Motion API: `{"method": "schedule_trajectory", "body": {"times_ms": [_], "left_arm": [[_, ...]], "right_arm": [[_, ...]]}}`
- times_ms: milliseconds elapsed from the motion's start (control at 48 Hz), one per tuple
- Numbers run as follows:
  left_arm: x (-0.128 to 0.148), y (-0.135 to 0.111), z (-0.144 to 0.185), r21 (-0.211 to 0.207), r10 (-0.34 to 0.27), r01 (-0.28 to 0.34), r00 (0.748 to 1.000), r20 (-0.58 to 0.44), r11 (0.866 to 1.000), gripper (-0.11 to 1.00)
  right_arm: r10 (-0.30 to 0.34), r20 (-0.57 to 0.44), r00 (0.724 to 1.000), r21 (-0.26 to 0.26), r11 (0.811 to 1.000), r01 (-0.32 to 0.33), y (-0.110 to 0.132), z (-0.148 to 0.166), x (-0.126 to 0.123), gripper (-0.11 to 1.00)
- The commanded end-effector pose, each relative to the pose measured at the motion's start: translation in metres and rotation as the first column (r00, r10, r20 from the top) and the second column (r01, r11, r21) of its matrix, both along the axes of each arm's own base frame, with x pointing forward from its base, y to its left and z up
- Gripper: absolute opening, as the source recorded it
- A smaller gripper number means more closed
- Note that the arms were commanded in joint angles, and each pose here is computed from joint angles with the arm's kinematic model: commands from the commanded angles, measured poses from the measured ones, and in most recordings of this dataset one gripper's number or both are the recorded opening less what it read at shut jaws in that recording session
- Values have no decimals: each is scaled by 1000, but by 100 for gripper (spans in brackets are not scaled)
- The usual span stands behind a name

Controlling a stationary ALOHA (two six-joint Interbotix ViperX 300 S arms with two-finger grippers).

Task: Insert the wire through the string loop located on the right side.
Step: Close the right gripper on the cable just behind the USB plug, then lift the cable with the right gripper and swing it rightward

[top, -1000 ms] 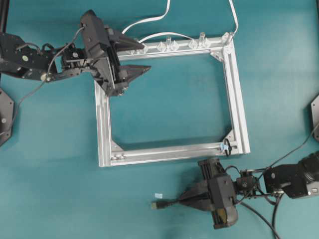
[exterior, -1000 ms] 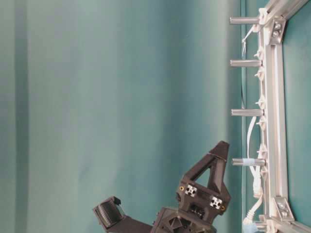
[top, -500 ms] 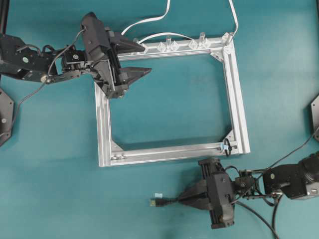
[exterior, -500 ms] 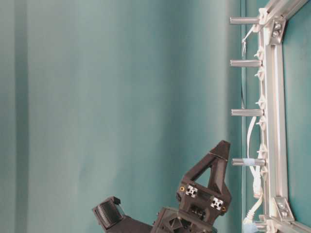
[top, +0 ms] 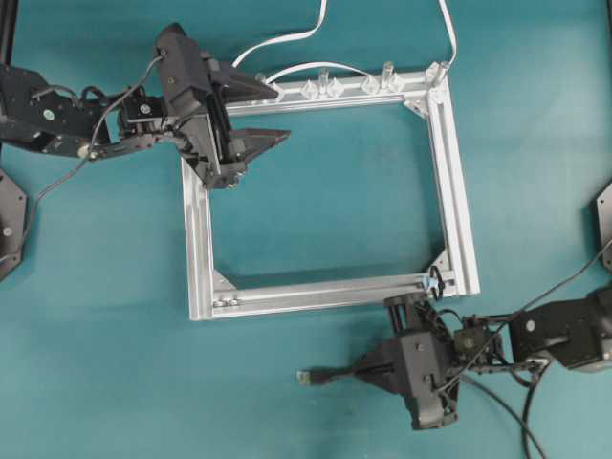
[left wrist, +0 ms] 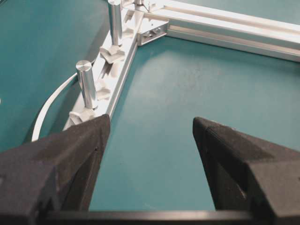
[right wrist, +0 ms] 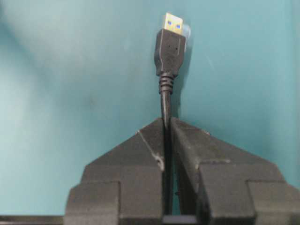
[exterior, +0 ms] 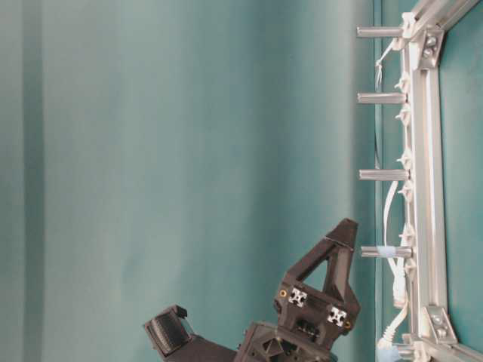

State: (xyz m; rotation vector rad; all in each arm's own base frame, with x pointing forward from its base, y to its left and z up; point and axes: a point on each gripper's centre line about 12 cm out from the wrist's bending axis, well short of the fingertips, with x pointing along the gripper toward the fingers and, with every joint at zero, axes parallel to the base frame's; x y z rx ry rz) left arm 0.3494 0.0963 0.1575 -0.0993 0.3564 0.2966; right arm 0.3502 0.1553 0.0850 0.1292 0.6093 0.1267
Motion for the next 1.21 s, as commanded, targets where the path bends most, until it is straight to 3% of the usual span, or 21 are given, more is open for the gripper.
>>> {"method": "schedule_trajectory", "body": {"times_ms": [0,312,1187], "left_arm": [[2,-1,9,8,-6,6,1000,28,1000,73],[3,-1,11,9,-5,5,999,32,1000,73],[1,-1,10,8,-6,5,1000,25,1000,72]], "right_arm": [[13,44,999,31,999,-14,2,28,2,7],[40,86,996,59,997,-45,4,60,-2,7],[49,83,995,56,997,-54,1,64,-6,7]]}}
